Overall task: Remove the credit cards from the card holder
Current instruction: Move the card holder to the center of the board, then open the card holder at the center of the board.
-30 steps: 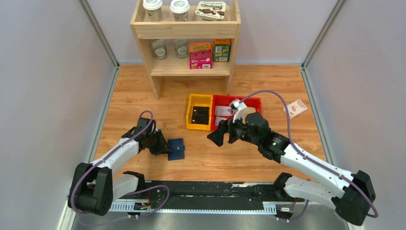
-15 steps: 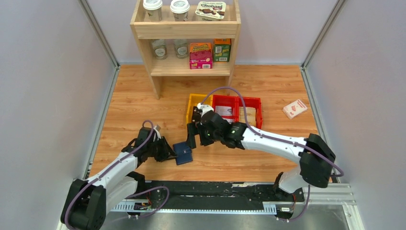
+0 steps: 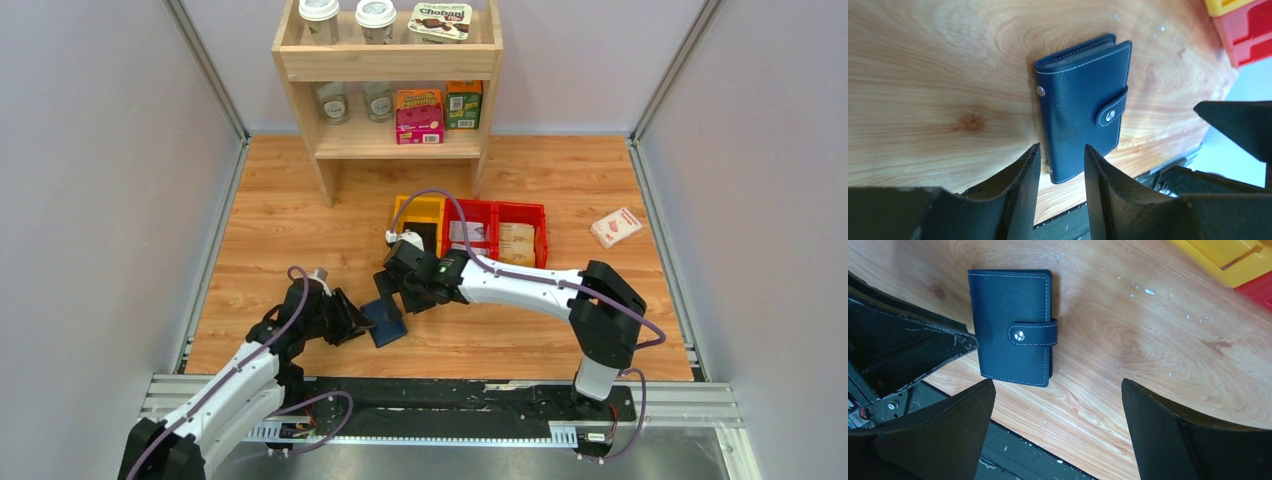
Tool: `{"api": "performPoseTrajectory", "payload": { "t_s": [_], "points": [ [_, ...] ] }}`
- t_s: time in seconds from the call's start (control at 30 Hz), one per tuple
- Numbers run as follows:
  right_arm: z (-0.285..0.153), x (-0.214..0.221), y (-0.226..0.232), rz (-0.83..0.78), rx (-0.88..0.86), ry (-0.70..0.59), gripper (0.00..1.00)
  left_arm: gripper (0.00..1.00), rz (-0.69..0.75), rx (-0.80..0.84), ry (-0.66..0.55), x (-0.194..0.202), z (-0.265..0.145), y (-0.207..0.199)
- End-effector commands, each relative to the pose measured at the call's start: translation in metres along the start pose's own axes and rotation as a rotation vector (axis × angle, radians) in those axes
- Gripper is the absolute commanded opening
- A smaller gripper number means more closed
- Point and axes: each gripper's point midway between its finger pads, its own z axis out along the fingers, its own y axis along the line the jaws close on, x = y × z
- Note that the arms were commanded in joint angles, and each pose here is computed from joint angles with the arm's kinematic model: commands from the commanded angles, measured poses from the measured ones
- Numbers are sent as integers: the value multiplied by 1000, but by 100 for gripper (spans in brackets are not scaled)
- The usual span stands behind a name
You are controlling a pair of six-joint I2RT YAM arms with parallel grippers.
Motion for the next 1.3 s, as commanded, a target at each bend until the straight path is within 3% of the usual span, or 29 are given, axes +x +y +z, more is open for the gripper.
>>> {"api": "performPoseTrajectory", "payload": {
  "t_s": [0.0,0.4,0.6,0.73,0.8,0.87,1.27],
  "points": [
    [-8,-13,6,-61,39,-19,100,46,-49,-48,-127,-18,-7,7],
    [1,-21,25,-157,33,69,100,47,-38,-91,-94,-21,6,8],
    [17,-25,28,-174,29,53,100,47,-36,-88,-97,-22,6,8],
    [32,-24,32,-176,28,81,82,48,-45,-83,-93,-19,8,10],
    [37,-21,34,-172,24,97,61,48,-46,-77,-93,-19,8,9],
    [42,-18,37,-166,14,107,46,48,-42,-75,-92,-20,8,9],
    [58,-6,44,-155,-21,156,45,47,-46,-75,-67,-16,11,9]
  ]
}}
